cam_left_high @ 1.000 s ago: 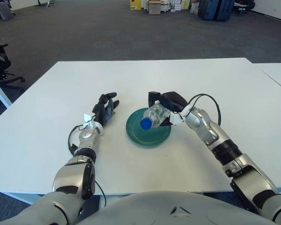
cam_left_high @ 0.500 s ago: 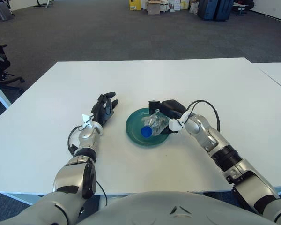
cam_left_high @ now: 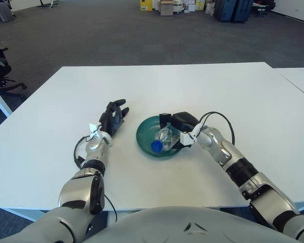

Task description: Put the bottle into the plate.

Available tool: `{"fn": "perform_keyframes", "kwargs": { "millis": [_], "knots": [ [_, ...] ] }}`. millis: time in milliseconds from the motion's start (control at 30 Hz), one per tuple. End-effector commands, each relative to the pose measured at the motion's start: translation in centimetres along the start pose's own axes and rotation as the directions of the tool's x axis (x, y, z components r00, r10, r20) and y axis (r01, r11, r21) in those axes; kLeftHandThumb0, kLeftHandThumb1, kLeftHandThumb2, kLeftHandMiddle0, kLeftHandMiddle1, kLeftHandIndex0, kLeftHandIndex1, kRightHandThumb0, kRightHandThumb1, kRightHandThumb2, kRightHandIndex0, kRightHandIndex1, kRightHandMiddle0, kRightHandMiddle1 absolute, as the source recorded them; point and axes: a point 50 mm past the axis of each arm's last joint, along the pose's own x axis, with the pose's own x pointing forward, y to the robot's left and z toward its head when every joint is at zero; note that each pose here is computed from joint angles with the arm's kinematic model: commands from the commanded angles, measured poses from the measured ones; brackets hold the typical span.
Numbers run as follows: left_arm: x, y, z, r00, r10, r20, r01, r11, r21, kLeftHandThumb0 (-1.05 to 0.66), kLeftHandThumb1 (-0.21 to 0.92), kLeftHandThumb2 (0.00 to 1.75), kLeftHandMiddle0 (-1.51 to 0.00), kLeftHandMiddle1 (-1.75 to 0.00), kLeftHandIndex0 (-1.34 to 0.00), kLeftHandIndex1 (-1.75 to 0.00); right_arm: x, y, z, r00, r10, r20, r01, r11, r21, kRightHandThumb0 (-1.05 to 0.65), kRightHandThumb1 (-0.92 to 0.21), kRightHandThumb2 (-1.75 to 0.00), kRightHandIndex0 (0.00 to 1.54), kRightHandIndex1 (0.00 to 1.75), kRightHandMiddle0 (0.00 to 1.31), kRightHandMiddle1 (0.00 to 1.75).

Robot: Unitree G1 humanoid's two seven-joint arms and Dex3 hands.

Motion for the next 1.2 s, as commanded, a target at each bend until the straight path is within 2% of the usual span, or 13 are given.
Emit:
{"fn": "perform_keyframes", "kwargs": {
  "millis": [0, 500, 767, 1067, 1100, 1167],
  "knots": [
    [-0.3, -0.2, -0.8, 0.999, -0.002, -0.044, 0.000, 1.000, -0.030, -0.85, 0.92, 0.83, -0.47, -0.30, -0.07, -1.04, 1.0, -2.0, 0.6, 0.997, -0.062, 0.042, 0.064, 0.997, -0.047, 0.00, -0.11, -1.57, 0.77, 1.75, 0.53, 1.75],
    [-0.2, -0.5, -1.0, 0.999, 0.003, -0.047, -0.006, 0.999, -0.052, -0.85, 0.92, 0.84, -0.44, -0.38, -0.06, -1.05, 2.2, -2.8, 1.6, 0.996, -0.072, 0.048, 0.073, 0.997, -0.013, 0.00, -0.14, -1.53, 0.76, 1.72, 0.51, 1.75],
    [-0.3, -0.6, -1.1, 0.999, 0.003, -0.045, -0.007, 0.997, -0.078, -0.84, 0.92, 0.85, -0.43, -0.40, -0.06, -1.05, 3.8, -1.9, 2.1, 0.998, -0.048, 0.045, 0.049, 0.999, -0.012, 0.00, -0.14, -1.52, 0.75, 1.73, 0.50, 1.75],
    [-0.3, -0.8, -1.1, 1.000, -0.002, -0.029, -0.001, 0.995, -0.099, -0.83, 0.92, 0.87, -0.43, -0.41, -0.07, -1.05, 4.2, -1.5, 2.1, 0.996, -0.014, 0.087, 0.014, 1.000, -0.005, 0.00, -0.14, -1.51, 0.73, 1.74, 0.54, 1.71],
    [-0.3, -0.9, -1.0, 1.000, -0.003, -0.024, 0.001, 0.995, -0.101, -0.83, 0.92, 0.87, -0.42, -0.41, -0.07, -1.05, 4.2, -1.5, 2.1, 0.995, -0.002, 0.103, 0.004, 1.000, -0.020, 0.00, -0.18, -1.46, 0.71, 1.74, 0.51, 1.70],
    [-0.3, -0.9, -1.0, 1.000, -0.005, -0.017, 0.003, 0.994, -0.107, -0.83, 0.92, 0.88, -0.42, -0.40, -0.07, -1.04, 4.1, -1.6, 2.2, 0.991, 0.027, 0.132, -0.019, 0.998, -0.062, -0.01, -0.34, -1.26, 0.61, 1.74, 0.41, 1.65]
  ]
}}
